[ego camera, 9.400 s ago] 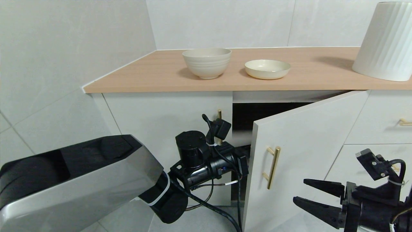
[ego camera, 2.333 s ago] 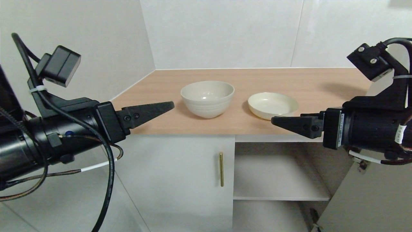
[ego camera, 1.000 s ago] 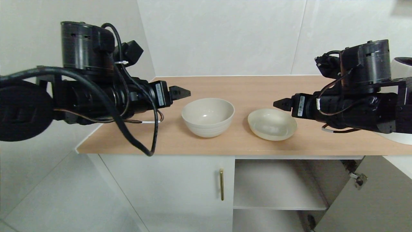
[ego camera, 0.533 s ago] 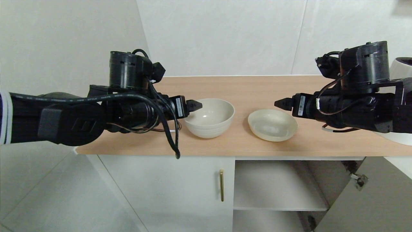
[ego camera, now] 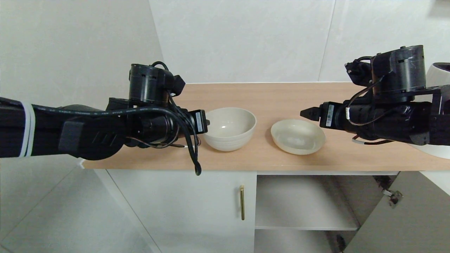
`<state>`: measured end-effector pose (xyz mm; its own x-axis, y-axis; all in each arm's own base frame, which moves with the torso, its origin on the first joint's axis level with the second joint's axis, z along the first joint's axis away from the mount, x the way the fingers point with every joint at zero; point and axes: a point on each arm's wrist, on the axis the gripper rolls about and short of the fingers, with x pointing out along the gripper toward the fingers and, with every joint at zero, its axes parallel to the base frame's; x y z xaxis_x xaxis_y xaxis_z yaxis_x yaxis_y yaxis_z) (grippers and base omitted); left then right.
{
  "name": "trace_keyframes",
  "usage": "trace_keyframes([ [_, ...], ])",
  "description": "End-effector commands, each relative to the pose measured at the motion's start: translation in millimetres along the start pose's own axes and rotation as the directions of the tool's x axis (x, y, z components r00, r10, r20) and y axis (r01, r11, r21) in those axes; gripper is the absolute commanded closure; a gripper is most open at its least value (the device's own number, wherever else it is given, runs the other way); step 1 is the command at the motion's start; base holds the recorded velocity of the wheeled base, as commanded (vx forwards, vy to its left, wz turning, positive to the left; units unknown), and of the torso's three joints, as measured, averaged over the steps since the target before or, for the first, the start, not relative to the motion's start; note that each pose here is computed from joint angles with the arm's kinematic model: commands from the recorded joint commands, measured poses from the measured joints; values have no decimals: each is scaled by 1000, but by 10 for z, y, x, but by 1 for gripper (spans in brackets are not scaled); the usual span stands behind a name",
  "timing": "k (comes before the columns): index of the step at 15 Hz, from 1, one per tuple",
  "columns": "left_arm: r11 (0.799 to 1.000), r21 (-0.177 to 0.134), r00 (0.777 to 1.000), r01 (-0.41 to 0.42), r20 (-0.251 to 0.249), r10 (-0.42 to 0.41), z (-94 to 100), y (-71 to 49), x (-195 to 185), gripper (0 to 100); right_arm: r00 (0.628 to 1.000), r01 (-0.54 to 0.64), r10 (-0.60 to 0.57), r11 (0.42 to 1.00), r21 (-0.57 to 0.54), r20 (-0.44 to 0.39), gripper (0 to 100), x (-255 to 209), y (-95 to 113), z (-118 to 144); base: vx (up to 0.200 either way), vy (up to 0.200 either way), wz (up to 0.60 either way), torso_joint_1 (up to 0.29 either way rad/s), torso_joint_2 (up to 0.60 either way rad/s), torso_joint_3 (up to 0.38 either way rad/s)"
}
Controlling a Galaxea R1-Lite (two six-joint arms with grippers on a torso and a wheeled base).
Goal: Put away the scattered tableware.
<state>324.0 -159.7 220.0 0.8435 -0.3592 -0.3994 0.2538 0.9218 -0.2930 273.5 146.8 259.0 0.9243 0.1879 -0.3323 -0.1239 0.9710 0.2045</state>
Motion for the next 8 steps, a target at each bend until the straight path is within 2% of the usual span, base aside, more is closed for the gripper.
trace_keyframes([
  [1,1000,-1,1000,-2,-4,2,-9,7,11,100,1000,-1,1,1000,0,3,0,-11,0,7,0,0,0,0,0,0],
  [2,1000,-7,1000,3,7,-3,18,-7,-31,100,1000,-2,2,1000,1,4,0,-16,-1,10,0,0,0,0,0,0],
  [4,999,-41,999,22,40,-20,100,-29,-170,100,1000,-1,1,1000,0,3,0,-17,-1,11,0,0,0,0,0,0],
  [8,999,-43,998,33,61,-31,144,-39,-294,100,997,72,-72,997,-4,-2,0,116,-40,-18,0,0,0,0,0,0],
])
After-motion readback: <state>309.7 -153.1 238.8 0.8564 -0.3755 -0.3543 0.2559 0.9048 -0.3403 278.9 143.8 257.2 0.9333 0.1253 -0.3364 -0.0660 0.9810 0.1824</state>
